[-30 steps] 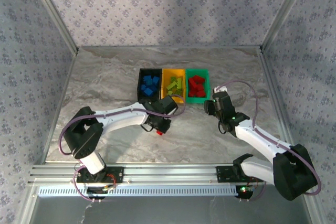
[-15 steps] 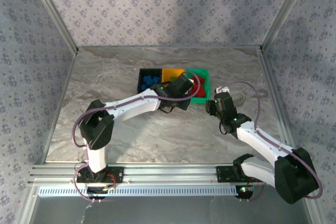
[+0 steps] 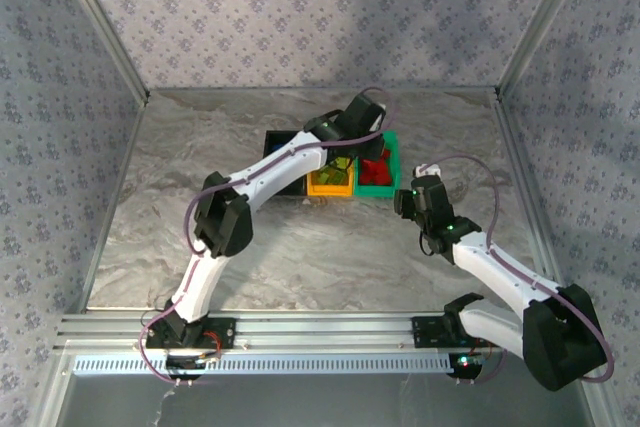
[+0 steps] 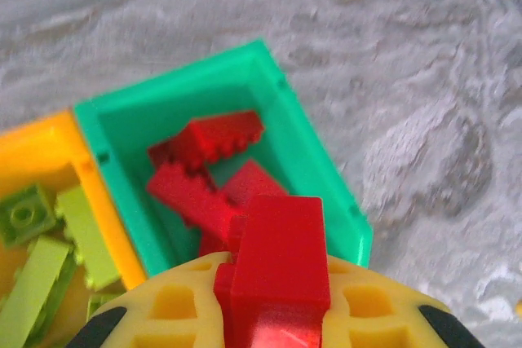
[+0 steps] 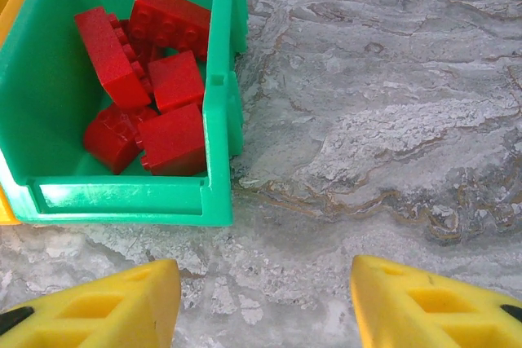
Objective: Sort the legos into containers by color
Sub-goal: Place the lego in the container.
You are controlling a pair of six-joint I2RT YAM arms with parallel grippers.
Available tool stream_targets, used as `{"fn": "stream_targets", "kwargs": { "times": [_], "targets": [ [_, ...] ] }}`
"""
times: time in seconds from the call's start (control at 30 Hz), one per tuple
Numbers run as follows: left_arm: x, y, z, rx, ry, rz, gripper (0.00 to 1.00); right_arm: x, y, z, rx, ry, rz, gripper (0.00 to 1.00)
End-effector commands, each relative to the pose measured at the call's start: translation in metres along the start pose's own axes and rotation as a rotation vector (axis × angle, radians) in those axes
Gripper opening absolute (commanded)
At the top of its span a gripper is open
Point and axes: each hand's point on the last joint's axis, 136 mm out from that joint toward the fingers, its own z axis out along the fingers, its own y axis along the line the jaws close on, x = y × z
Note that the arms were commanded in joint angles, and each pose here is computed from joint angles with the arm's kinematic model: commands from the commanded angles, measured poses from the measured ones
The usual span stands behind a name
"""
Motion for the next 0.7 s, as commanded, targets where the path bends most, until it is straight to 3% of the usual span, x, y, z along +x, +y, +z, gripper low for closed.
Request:
{"fn": "stream_targets", "kwargs": {
  "times": [0.0, 0.4, 0.43, 0.53, 0.67],
  "targets": [
    [0.004, -0.005, 0.007, 0.008, 0.067, 0.041, 0.0, 0.002, -0.002, -0.002, -0.009, -0.003, 0.032, 0.59],
    [-0.009, 0.003, 0.051, 0.065, 0.058, -0.029, 0.05, 0.003, -0.002, -0.001, -0.015, 0.0, 0.04, 0.59],
    [-0.008, 0.004, 0.053, 0.064, 0.062, -0.033, 0.08, 0.003, -0.002, -0.001, -0.015, 0.001, 0.039, 0.59],
    [-0.006, 0.01, 0.054, 0.053, 0.074, -0.043, 0.44, 0.003, -0.002, -0.001, -0.014, 0.002, 0.041, 0.59],
    [-0.009, 0.01, 0.042, 0.043, 0.07, -0.026, 0.59, 0.003, -0.003, -0.001, -0.013, 0.001, 0.043, 0.59]
  ]
}}
